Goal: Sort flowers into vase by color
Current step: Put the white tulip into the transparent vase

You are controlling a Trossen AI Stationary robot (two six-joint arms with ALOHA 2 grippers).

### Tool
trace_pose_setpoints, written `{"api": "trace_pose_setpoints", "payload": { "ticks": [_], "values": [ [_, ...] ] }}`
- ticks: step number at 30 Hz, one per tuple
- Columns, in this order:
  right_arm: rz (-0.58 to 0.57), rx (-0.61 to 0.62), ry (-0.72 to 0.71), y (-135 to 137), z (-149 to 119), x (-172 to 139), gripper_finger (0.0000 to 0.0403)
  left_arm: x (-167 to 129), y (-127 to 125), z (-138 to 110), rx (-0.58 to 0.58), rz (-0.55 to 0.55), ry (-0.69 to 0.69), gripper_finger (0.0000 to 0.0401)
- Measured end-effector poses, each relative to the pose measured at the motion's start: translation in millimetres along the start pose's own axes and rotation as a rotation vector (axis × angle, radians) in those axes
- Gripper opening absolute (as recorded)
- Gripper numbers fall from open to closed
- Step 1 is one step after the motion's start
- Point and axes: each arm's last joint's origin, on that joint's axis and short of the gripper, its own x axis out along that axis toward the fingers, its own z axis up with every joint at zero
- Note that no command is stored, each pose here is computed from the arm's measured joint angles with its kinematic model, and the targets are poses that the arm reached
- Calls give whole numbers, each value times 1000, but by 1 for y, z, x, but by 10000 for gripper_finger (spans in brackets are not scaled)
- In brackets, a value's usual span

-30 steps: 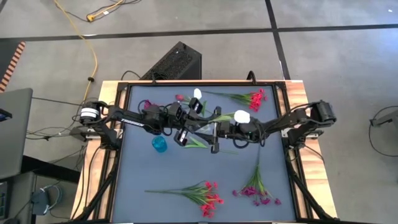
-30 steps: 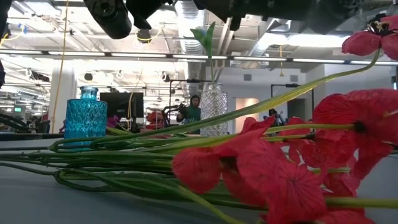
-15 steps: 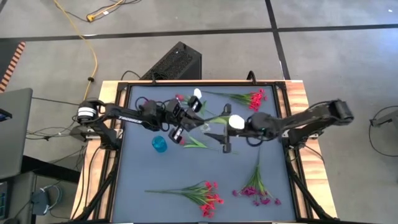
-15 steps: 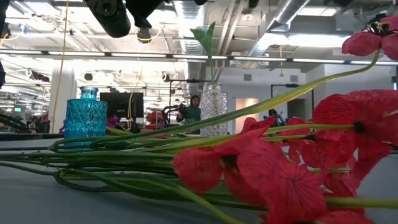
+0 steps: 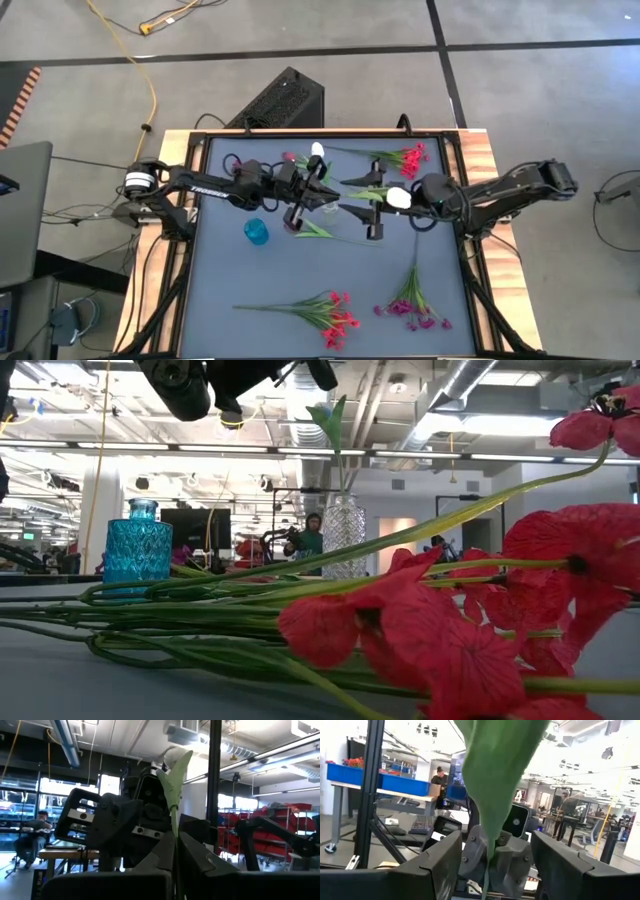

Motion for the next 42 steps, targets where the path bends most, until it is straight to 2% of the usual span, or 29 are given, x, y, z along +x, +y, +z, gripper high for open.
{"api": "trace_pose_setpoints", "payload": {
  "ticks": [2,5,11,13,17,26,30,36,42],
  "values": [
    [-1,1,-4,0,0,0,248,0,0,0,0,0,-1,0],
    [-1,0,0,0,0,0,204,0,0,0,5,1,-1,0],
    [-2,-2,3,0,0,0,53,0,0,0,3,6,-1,0],
    [0,-4,8,0,-1,0,22,0,0,-1,-8,5,11,0],
    [4,97,45,-2,-1,-2,23,0,1,-7,-57,-14,83,17],
    [56,324,292,-12,-11,-13,21,-6,6,-34,-156,46,340,116],
    [88,378,356,-13,-19,-13,21,-7,5,-37,-172,52,370,143],
    [112,395,429,-12,-29,-12,21,-8,6,-39,-186,56,391,146],
    [102,394,434,-15,-29,-13,21,-9,6,-43,-216,69,427,118]
  ]
}}
